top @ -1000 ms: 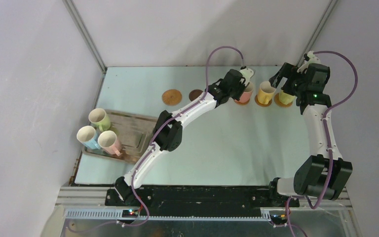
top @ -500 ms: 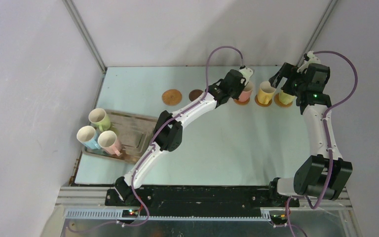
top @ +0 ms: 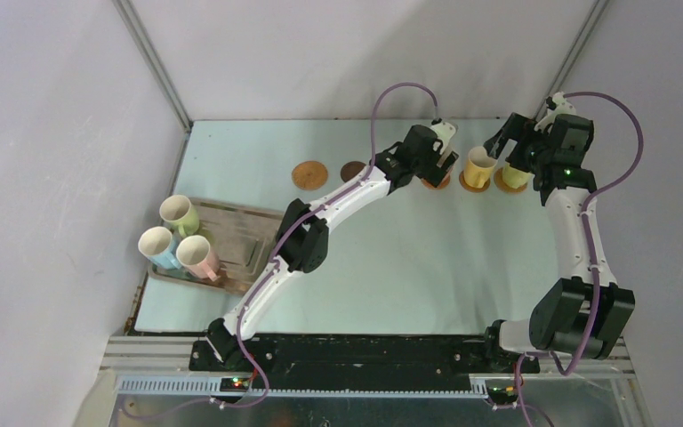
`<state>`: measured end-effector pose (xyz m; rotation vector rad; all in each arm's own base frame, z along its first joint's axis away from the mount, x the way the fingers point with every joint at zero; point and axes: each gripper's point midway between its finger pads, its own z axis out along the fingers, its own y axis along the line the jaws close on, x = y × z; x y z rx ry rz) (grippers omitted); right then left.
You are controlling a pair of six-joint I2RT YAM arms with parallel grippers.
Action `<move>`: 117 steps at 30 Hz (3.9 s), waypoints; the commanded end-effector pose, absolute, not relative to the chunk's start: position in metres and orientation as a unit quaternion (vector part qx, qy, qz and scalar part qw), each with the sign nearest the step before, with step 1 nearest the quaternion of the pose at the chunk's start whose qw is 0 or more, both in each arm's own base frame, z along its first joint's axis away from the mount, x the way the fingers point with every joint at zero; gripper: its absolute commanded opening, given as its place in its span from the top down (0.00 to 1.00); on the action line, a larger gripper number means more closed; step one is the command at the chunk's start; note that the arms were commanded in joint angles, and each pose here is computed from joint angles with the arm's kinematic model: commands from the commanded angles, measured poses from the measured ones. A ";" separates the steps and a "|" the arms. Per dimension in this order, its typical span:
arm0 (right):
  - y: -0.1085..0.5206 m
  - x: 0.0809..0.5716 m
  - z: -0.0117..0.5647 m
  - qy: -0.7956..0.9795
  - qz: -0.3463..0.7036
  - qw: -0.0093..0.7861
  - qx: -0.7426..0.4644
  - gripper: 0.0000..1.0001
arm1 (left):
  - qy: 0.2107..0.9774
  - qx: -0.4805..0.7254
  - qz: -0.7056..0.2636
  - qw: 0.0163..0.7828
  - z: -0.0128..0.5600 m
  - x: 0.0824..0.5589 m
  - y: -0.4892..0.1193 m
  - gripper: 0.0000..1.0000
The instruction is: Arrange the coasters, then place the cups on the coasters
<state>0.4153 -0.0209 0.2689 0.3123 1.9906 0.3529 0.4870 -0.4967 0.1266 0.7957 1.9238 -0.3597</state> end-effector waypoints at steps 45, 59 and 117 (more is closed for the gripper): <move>0.466 0.251 0.238 0.722 0.336 0.331 -0.506 0.01 | 0.877 0.031 0.220 0.425 0.179 0.199 0.072 0.00; 0.574 0.204 0.185 0.733 0.378 0.257 -0.504 0.00 | 0.822 -0.175 0.191 0.506 0.211 0.201 0.138 0.00; 0.658 0.227 0.154 0.698 0.267 0.441 -0.497 1.00 | 0.765 -0.249 0.268 0.531 0.224 0.175 0.170 0.00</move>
